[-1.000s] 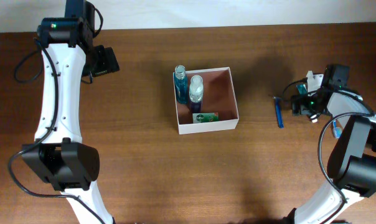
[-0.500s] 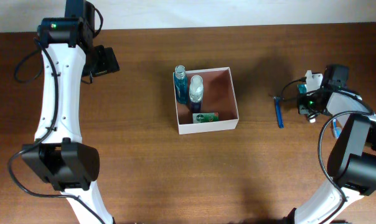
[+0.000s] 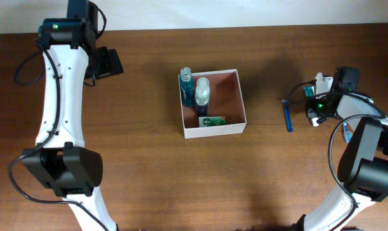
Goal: Pack container
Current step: 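Lift the toothpaste tube and carry it leftward over the box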
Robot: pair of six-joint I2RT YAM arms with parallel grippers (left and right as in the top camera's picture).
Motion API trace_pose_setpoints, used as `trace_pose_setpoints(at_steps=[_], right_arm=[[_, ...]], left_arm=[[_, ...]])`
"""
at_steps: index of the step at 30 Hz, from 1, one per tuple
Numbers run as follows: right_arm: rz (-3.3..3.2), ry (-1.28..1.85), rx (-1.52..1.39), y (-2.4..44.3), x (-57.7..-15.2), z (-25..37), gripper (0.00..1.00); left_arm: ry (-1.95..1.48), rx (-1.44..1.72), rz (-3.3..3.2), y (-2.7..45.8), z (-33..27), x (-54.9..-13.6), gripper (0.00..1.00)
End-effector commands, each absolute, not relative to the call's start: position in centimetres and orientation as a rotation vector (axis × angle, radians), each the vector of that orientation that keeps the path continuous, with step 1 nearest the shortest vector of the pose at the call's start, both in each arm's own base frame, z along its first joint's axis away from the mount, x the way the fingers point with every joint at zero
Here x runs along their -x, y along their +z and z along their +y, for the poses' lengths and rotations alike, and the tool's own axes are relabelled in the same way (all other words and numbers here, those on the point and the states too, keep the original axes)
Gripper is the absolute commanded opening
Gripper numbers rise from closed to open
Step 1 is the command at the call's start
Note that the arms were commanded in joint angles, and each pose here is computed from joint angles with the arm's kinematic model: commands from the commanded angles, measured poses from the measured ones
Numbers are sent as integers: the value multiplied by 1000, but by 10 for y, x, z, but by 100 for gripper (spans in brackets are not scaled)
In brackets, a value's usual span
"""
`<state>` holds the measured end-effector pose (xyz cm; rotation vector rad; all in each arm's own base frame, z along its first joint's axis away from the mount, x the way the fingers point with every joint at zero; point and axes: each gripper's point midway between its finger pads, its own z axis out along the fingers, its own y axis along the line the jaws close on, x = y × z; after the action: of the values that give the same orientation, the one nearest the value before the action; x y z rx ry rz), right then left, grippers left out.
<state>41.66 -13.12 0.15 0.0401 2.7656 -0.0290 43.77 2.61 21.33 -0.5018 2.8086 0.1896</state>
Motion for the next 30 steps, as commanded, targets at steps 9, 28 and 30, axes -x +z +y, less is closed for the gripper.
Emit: trace_pose_setpoints(at_steps=[9, 28, 30], right_arm=[[2650, 336, -112, 73, -461, -101, 4], [2636, 943, 197, 190, -448, 104, 4], [2654, 956, 241, 189, -442, 120, 4]], left_arm=[[190, 522, 2814, 209, 26, -438, 99], [190, 522, 2814, 209, 26, -438, 99], [190, 522, 2814, 209, 26, -438, 99]])
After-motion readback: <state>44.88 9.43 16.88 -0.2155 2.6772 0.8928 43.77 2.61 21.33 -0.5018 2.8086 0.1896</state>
